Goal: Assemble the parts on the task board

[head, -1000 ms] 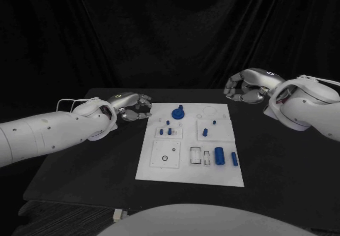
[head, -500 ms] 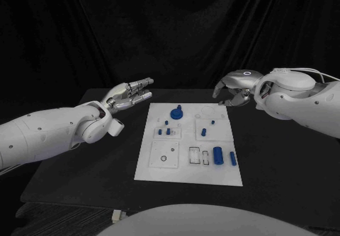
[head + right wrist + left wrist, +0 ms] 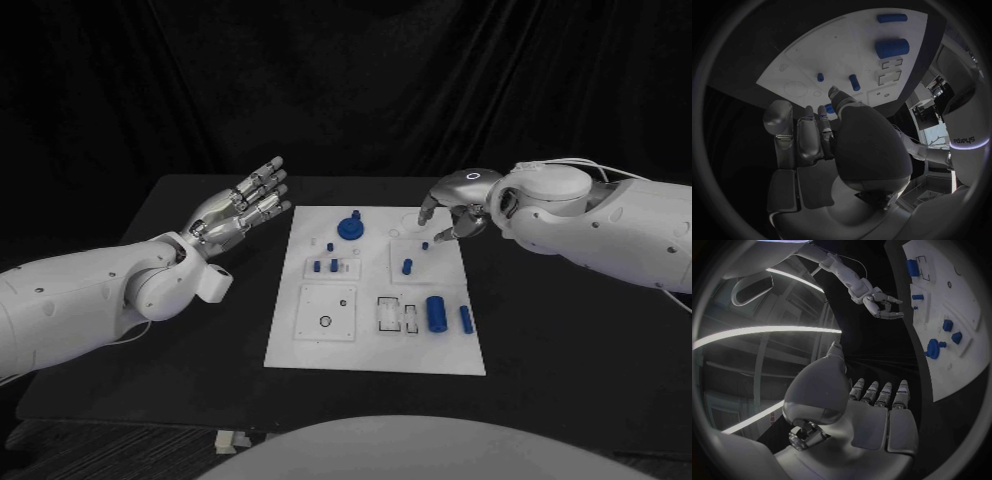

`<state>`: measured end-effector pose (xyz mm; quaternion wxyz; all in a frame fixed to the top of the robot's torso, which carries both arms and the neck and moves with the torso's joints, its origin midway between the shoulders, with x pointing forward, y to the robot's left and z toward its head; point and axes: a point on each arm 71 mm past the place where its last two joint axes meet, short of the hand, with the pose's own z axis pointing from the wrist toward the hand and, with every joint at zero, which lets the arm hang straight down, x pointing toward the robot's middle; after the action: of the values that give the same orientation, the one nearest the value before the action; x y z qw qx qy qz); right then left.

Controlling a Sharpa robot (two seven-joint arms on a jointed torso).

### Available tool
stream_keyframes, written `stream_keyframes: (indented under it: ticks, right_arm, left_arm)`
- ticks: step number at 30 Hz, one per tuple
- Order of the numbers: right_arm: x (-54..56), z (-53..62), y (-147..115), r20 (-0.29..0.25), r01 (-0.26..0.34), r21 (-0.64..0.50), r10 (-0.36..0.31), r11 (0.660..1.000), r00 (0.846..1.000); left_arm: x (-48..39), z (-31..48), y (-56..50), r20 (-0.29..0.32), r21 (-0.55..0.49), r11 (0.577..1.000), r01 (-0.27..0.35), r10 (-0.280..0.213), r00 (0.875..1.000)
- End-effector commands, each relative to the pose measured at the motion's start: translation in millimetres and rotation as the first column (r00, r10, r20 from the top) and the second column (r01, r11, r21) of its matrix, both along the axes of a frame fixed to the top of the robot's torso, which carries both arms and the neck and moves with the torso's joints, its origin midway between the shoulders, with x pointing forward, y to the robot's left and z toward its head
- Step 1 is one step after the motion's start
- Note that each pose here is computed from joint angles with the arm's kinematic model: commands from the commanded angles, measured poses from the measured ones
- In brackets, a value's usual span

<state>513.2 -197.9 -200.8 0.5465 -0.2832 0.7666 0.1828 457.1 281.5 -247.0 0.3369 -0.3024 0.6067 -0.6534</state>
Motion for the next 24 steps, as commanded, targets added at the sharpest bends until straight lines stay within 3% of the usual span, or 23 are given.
stream_keyframes:
  ticks: [1,8,24]
  right_arm:
    - [0.4,-5.9,-2.0,0.010,0.008,-0.020,-0.008,1.000,1.000]
    - [1.1,-13.9,-1.8,0.033,0.003,0.009,-0.004,1.000,0.999]
    - [4.5,-34.6,-1.4,0.031,0.007,0.021,-0.008,1.000,0.999]
  left_arm:
    - [-3.8,9.2,-1.5,0.078,-0.125,0.992,0.027,-0.017,0.997]
    - [-6.7,8.1,-3.6,0.072,-0.130,0.991,0.033,-0.023,0.997]
    - [-10.0,6.9,-4.3,0.052,-0.130,0.991,0.043,-0.036,0.998]
